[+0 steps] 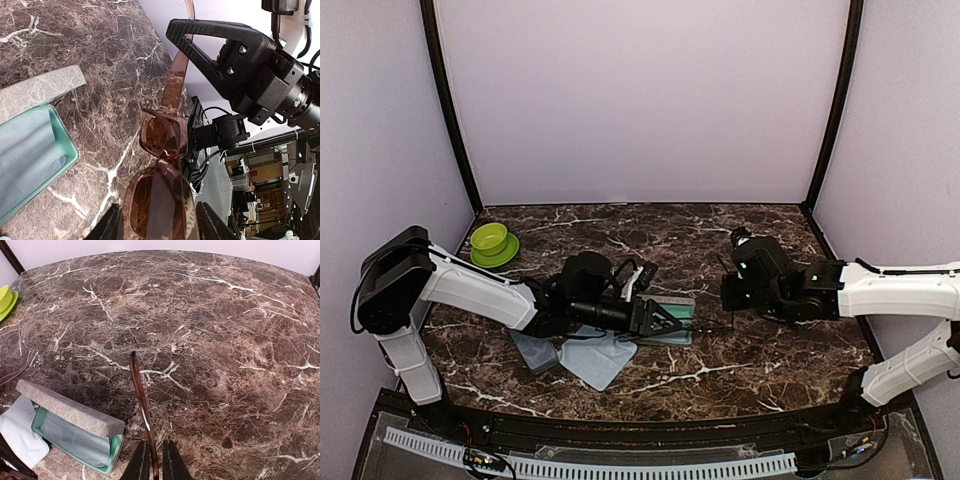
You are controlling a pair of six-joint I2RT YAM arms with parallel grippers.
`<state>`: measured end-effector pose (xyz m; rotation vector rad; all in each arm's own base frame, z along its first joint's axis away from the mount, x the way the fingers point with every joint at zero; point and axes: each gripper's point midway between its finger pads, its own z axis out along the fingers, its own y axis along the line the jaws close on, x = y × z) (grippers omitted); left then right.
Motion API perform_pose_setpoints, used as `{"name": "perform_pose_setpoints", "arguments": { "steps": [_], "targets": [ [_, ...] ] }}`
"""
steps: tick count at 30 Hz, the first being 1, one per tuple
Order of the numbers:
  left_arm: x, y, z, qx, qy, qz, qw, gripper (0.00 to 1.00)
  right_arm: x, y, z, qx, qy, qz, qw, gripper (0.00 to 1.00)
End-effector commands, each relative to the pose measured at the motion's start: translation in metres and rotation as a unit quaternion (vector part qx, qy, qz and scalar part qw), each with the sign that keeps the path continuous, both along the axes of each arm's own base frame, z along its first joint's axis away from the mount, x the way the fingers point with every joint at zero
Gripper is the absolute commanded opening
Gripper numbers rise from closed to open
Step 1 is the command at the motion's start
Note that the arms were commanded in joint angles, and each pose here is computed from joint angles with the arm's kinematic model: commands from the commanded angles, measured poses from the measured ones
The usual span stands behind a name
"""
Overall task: Organize the sunglasses
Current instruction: Pass from the right arm to the left, then fold the left temple of the sunglasses with the sunglasses.
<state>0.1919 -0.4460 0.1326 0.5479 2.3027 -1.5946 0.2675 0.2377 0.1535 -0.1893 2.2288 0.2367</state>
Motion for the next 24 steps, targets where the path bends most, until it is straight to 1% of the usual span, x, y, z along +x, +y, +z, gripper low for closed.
{"name": "perform_pose_setpoints", "arguments": {
  "steps": [1,7,11,16,24],
  "targets": [
    [0.004,-0.002,0.014,-0.009,-0.015,0.001,1.0,0.33,0.001,0.007,0.01,0.017,-0.011,0.005,1.0,0.13],
    [0.005,0.0,0.012,-0.007,-0.014,0.006,1.0,0.31,-0.001,0.008,0.007,0.014,-0.004,0.009,1.0,0.19],
    [0.006,0.0,0.014,-0.007,-0.016,0.007,1.0,0.3,-0.002,0.01,0.007,0.019,-0.003,0.014,1.0,0.27],
    [0.006,0.0,0.014,-0.006,-0.017,0.008,1.0,0.29,-0.006,0.021,0.014,0.042,-0.005,0.044,0.998,0.35],
    [0.009,0.001,0.015,-0.005,-0.018,0.01,1.0,0.27,-0.009,0.036,0.016,0.059,-0.001,0.079,0.995,0.35]
  ]
}}
